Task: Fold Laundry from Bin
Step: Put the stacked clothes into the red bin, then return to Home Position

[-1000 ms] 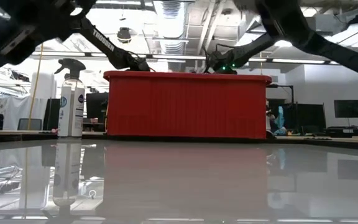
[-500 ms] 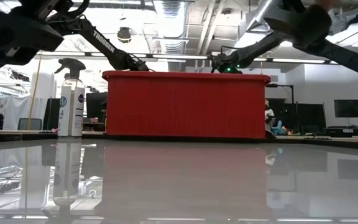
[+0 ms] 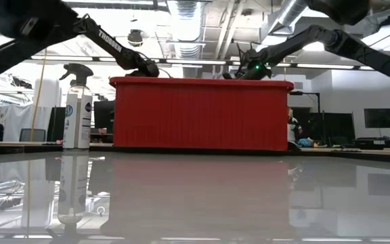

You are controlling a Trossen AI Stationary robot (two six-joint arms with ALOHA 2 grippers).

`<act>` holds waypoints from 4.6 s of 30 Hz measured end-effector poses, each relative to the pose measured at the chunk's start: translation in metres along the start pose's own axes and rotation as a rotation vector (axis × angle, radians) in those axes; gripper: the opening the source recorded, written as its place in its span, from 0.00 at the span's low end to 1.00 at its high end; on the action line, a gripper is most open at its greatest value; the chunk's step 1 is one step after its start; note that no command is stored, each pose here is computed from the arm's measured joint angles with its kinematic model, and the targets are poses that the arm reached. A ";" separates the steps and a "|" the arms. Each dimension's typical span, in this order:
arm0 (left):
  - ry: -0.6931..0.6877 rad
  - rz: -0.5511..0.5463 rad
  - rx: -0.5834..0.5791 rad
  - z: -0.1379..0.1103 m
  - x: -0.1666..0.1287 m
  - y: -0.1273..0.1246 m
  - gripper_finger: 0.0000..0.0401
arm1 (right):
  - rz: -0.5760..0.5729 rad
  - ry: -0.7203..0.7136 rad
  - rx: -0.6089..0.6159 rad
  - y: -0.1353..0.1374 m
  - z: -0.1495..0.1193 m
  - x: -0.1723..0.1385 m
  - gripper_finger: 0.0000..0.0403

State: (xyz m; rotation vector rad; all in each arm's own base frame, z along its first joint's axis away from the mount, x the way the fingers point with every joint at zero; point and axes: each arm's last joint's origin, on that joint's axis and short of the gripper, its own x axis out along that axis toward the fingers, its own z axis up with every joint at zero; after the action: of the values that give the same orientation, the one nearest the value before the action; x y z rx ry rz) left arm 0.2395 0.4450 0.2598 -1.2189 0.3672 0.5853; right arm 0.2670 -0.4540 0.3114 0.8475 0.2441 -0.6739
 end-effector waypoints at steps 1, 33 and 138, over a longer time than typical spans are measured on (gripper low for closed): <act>-0.005 -0.002 0.013 0.002 -0.003 -0.004 0.57 | 0.000 -0.003 -0.003 0.001 0.001 -0.001 0.58; -0.124 -0.039 0.166 0.023 -0.054 -0.052 0.57 | 0.340 -0.185 -0.203 0.096 -0.008 0.013 0.53; -0.412 -0.624 1.172 -0.163 -0.260 -0.266 0.57 | 1.147 0.131 -0.884 0.159 -0.193 -0.360 0.22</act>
State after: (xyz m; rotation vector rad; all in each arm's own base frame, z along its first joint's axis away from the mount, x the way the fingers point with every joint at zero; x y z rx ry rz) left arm 0.1994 0.1726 0.5582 -0.0306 -0.0621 0.0043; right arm 0.1039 -0.0705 0.4467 0.0749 0.1134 0.5625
